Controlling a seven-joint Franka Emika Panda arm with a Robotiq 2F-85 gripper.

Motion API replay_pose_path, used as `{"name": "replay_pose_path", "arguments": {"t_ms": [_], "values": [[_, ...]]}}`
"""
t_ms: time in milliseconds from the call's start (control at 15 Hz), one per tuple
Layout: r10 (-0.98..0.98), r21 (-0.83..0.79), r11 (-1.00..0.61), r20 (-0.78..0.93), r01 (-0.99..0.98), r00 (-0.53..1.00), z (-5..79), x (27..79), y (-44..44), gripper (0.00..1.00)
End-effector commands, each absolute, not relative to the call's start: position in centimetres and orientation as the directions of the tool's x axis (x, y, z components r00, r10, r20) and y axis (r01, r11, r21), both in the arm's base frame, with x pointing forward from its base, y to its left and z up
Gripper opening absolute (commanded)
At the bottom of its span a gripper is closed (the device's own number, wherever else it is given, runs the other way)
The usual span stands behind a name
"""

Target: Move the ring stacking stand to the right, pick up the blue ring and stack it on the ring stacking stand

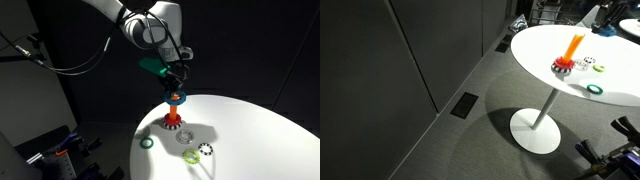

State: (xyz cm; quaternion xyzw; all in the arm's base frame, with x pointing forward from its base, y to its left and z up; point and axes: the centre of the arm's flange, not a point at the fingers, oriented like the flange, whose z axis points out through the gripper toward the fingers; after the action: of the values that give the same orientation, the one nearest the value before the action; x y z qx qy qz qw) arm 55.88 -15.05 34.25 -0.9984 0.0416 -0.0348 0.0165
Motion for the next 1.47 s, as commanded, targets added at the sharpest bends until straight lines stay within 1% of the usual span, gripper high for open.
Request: {"name": "replay_pose_path", "arguments": {"t_ms": [0,467,1400], "values": [[-0.097,-0.058,-0.994,0.075,-0.093,0.992,36.6,57.5,-14.9,0.1],[-0.101,-0.061,-0.993,0.067,-0.097,0.993,37.4,60.5,-13.8,0.1],[-0.122,-0.062,-0.991,-0.005,-0.122,0.992,34.6,65.1,-11.8,0.1]]}}
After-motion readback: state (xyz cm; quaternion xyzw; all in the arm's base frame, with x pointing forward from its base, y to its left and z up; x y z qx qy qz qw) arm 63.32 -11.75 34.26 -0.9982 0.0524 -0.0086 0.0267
